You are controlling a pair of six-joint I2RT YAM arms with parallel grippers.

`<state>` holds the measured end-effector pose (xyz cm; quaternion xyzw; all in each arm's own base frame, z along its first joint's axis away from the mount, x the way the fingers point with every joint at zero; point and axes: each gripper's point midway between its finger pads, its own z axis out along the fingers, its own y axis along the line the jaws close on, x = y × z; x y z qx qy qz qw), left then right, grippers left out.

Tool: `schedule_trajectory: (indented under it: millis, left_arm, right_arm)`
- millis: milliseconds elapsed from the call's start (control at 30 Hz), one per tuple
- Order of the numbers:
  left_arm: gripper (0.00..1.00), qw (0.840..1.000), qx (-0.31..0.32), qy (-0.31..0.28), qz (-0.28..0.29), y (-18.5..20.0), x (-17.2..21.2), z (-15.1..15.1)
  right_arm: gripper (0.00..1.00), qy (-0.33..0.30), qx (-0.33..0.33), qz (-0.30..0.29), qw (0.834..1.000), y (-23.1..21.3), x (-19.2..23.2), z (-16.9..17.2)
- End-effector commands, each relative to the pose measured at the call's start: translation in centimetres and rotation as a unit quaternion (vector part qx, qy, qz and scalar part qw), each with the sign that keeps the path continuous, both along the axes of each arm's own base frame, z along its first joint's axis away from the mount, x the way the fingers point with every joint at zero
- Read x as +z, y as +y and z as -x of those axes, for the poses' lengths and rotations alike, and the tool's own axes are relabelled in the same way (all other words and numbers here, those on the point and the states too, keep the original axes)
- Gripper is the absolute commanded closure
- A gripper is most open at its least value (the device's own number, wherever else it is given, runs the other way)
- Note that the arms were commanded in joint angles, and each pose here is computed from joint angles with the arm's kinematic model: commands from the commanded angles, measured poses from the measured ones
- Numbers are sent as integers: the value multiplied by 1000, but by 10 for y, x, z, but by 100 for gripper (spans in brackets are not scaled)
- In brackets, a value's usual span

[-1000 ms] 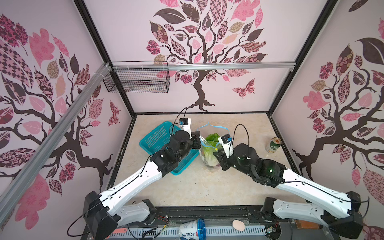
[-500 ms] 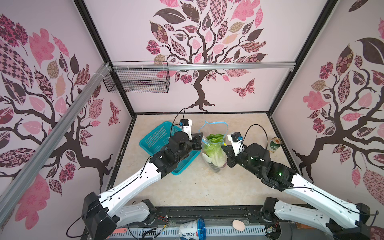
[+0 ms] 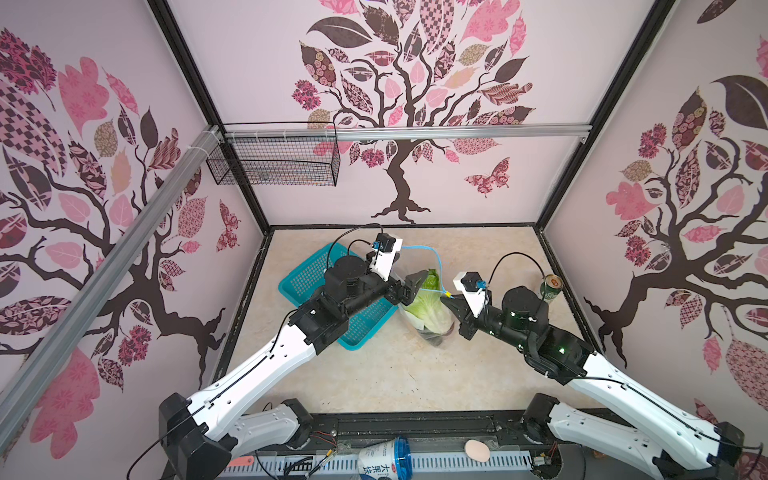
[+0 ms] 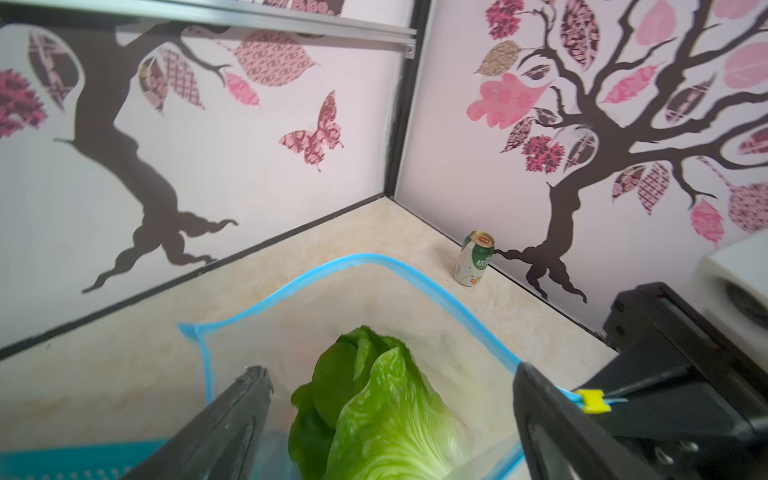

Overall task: Place the food in the zip-top bag and seal the zipper
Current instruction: 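Move the right gripper to the yellow zipper slider and grasp it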

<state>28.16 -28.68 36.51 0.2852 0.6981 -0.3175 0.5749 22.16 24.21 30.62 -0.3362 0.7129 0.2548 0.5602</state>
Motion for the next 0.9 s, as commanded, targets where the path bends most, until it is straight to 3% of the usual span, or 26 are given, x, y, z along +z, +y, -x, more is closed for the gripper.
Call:
schedule_trajectory:
  millis: [0,233,467,867]
  left_arm:
    - [9,988,-129,-85,-9,-17,30,26]
    - [21,967,-240,-67,-59,-35,20,47]
    - [36,962,-262,-30,-65,-42,0,49]
    - [35,959,-257,-25,-117,-60,-21,50]
  right_arm:
    - [100,-22,31,-8,999,8,12,4]
    - [100,14,67,-24,997,9,12,-1]
    - [100,27,77,-14,997,12,13,-3]
    - [100,39,102,-15,994,19,12,3]
